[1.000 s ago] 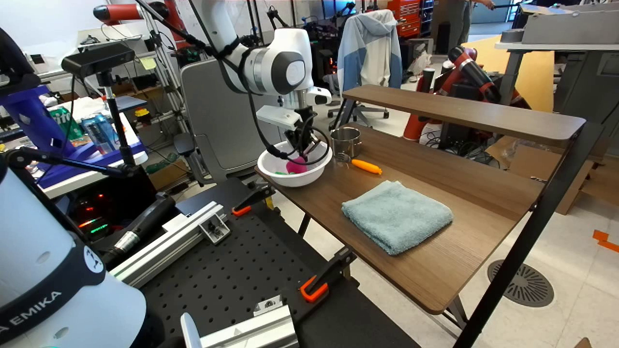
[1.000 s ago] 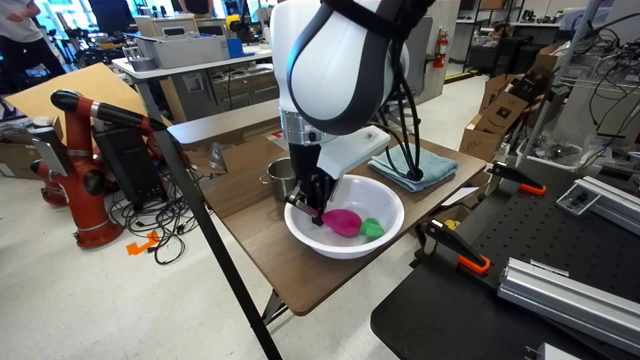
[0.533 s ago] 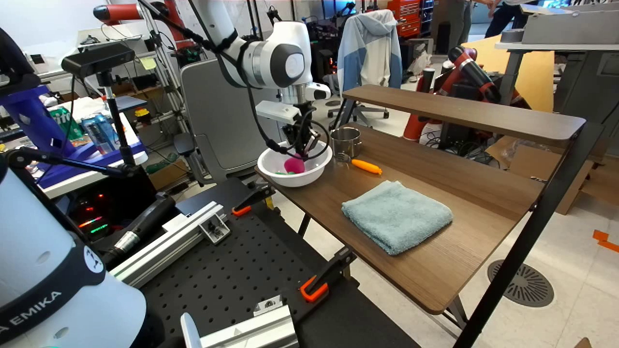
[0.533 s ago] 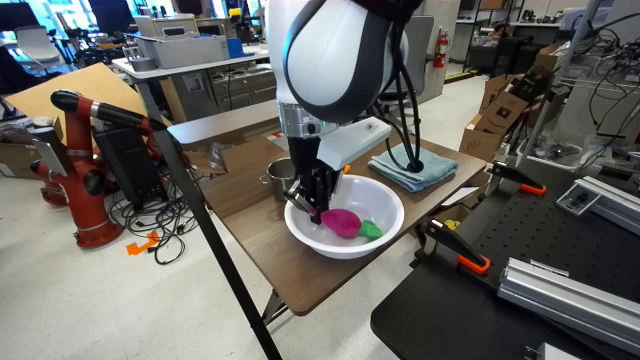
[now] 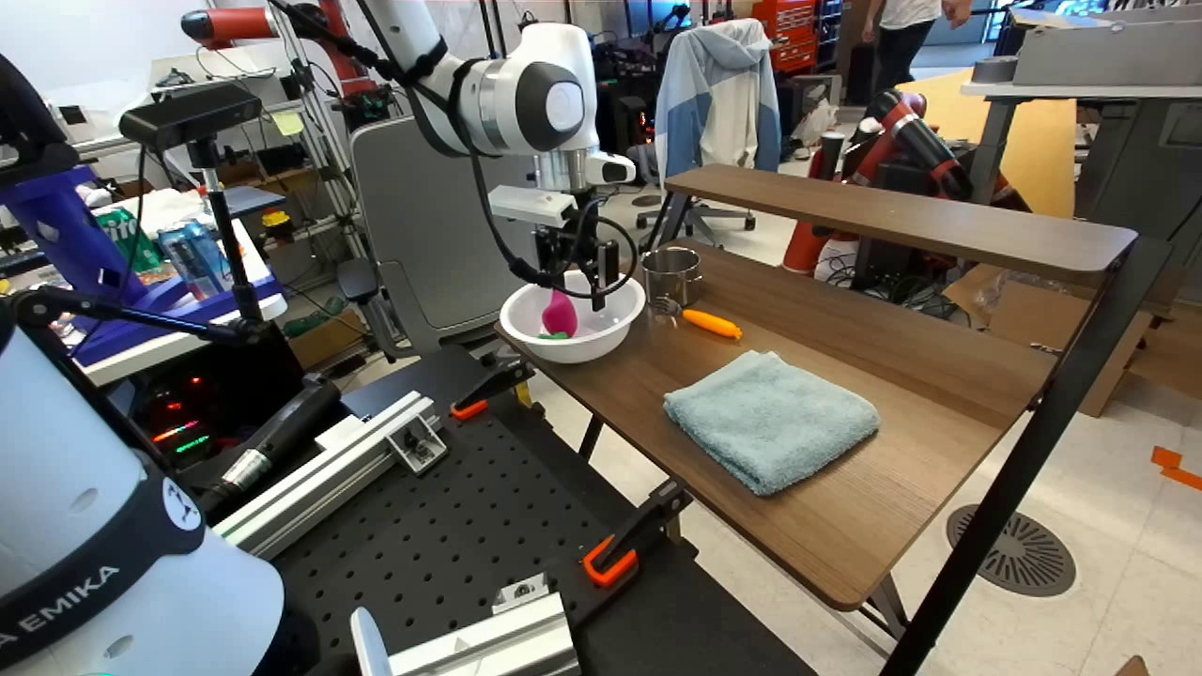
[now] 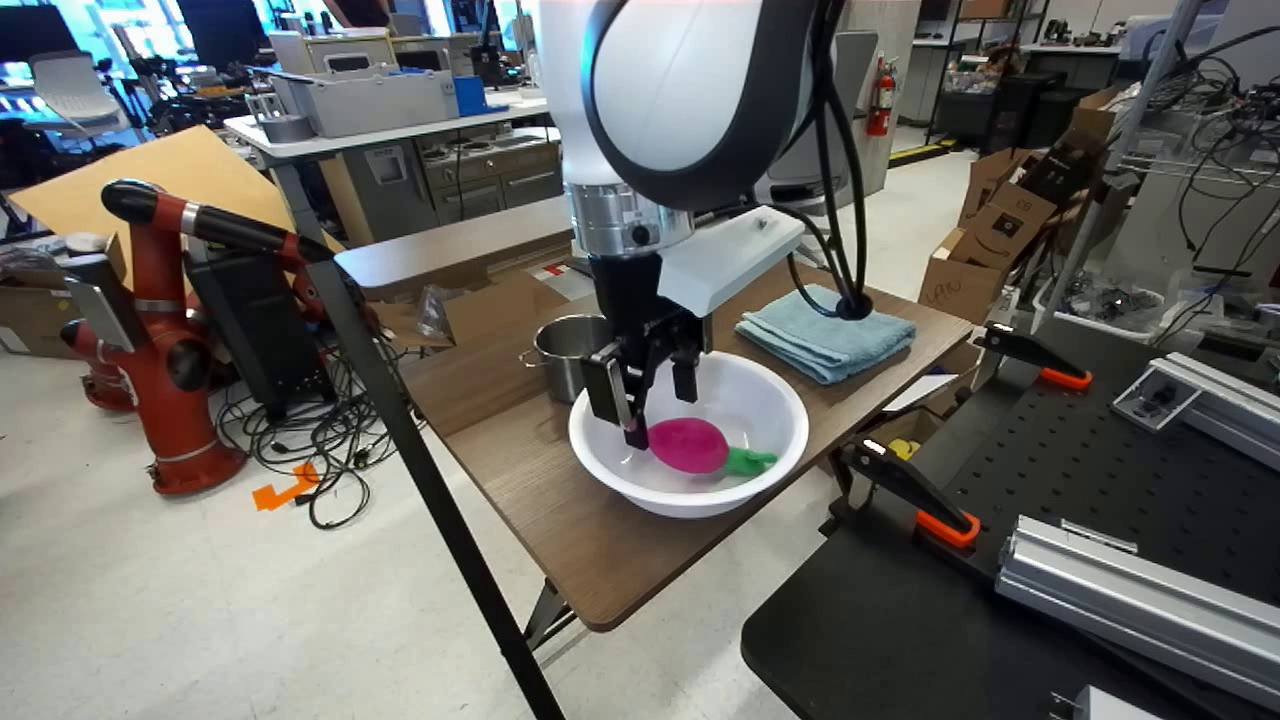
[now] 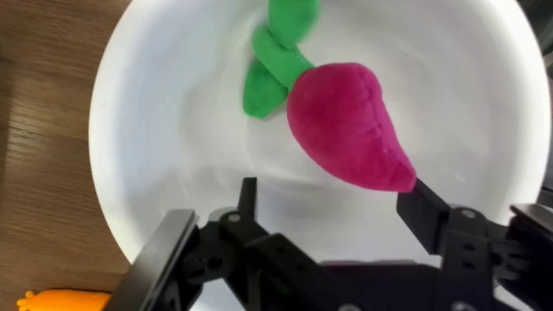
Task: Pick up the fruit plush toy from the bowl and put it on the table
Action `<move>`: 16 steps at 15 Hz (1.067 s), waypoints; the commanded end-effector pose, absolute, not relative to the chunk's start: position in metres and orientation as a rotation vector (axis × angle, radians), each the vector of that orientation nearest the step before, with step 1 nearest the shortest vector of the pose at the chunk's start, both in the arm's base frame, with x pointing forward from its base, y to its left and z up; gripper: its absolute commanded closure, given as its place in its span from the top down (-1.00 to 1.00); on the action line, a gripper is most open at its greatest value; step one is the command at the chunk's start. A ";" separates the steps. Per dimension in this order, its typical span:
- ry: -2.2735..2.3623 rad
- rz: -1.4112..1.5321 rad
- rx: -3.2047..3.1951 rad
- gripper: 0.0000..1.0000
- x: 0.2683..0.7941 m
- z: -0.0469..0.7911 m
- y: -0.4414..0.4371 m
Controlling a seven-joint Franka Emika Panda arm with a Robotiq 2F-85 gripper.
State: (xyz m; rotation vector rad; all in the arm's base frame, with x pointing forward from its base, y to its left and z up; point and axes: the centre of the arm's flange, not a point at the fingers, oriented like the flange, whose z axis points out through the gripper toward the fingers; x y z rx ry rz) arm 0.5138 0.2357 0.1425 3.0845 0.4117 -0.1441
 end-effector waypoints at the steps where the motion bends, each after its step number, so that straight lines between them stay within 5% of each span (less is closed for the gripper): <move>1: 0.460 -0.192 3.041 1.00 0.499 0.150 0.233; 9: 0.601 -0.333 2.976 1.00 0.472 0.132 0.256; 10: 0.615 -0.339 2.969 0.50 0.471 0.131 0.258; 12: 0.640 -0.353 2.953 0.35 0.469 0.131 0.259; 16: 0.674 -0.362 2.934 -0.28 0.469 0.129 0.259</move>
